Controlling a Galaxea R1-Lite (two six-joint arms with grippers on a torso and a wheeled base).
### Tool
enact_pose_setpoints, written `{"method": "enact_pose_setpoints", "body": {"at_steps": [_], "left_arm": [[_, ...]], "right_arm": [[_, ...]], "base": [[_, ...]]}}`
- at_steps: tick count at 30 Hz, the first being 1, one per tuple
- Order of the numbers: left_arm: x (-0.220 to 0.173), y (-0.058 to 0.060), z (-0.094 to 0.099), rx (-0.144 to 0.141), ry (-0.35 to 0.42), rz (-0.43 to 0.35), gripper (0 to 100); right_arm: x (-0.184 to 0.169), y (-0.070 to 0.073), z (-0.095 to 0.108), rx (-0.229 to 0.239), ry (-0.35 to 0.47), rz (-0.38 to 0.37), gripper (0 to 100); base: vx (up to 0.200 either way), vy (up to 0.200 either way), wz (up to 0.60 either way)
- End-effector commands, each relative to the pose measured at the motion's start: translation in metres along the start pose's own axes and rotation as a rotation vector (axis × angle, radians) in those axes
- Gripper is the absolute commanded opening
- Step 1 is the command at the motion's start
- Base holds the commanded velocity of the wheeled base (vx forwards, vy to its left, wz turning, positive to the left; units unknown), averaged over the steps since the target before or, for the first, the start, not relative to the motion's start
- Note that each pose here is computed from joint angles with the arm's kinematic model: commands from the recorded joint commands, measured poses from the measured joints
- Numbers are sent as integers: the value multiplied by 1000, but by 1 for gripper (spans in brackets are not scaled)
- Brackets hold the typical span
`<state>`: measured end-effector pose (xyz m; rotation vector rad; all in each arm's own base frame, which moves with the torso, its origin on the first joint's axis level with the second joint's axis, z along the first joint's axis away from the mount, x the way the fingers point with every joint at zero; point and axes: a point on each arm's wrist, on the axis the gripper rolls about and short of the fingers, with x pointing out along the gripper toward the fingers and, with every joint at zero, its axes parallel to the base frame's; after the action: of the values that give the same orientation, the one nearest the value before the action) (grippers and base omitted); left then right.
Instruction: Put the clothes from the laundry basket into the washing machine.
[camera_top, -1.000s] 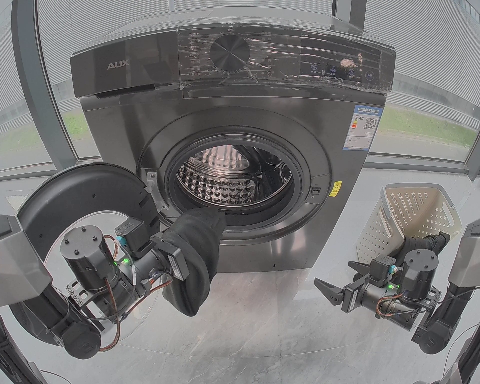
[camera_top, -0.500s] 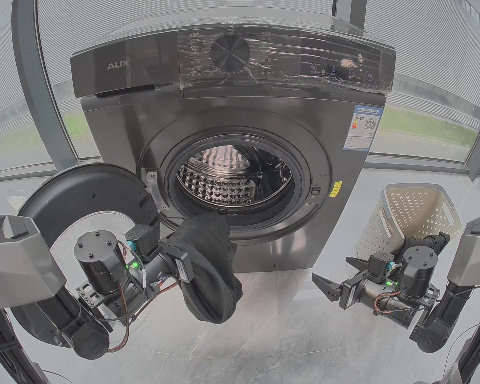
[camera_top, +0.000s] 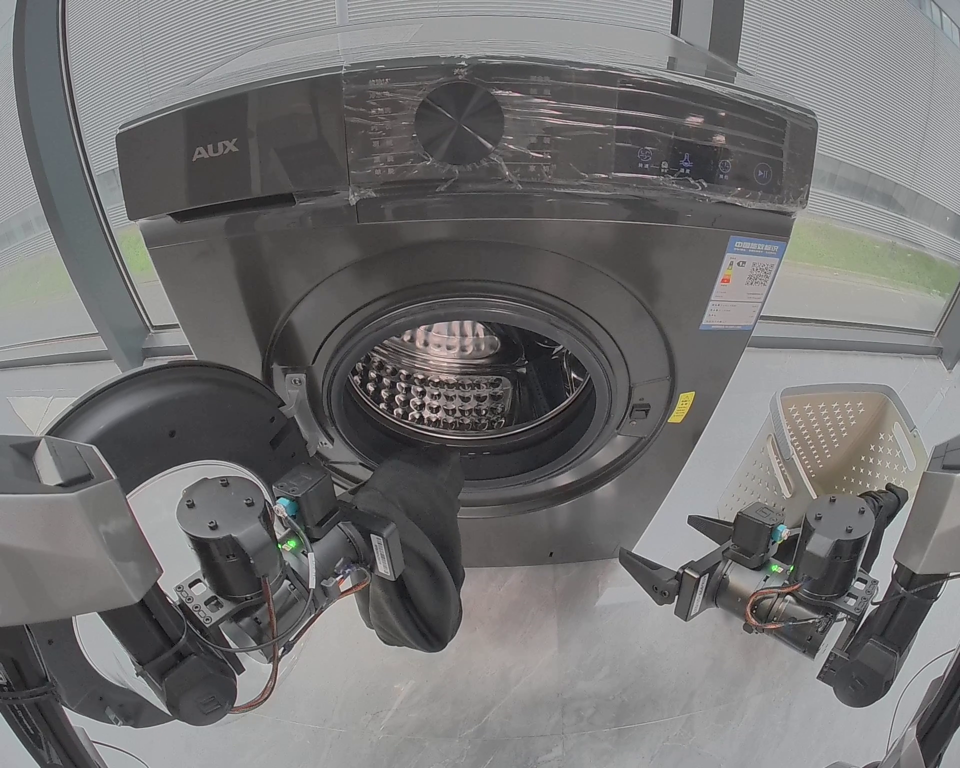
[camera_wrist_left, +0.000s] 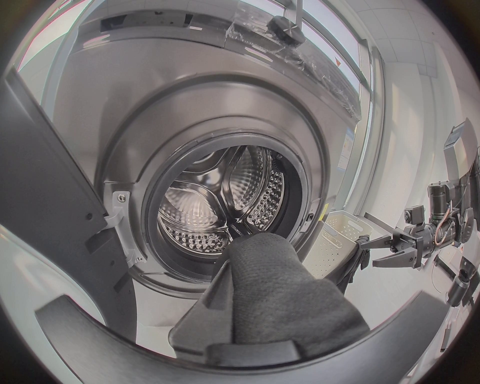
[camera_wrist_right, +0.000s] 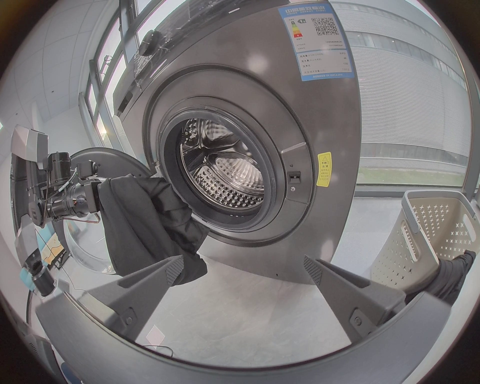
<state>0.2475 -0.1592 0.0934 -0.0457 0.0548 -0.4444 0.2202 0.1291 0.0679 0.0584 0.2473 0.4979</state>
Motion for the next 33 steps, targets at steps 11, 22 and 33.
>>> {"method": "enact_pose_setpoints", "body": {"at_steps": [11, 22, 33], "left_arm": [[1, -4, -6, 2, 17, -7, 0], [2, -5, -7, 0, 20, -8, 0], [3, -9, -8, 2, 19, -21, 0]], "right_arm": [[0, 1, -1, -1, 2, 4, 100], [0, 1, 0, -1, 2, 4, 100], [0, 3, 1, -4, -6, 12, 100]], "base": [[0, 0, 0], [55, 0, 0], [0, 0, 0]]}}
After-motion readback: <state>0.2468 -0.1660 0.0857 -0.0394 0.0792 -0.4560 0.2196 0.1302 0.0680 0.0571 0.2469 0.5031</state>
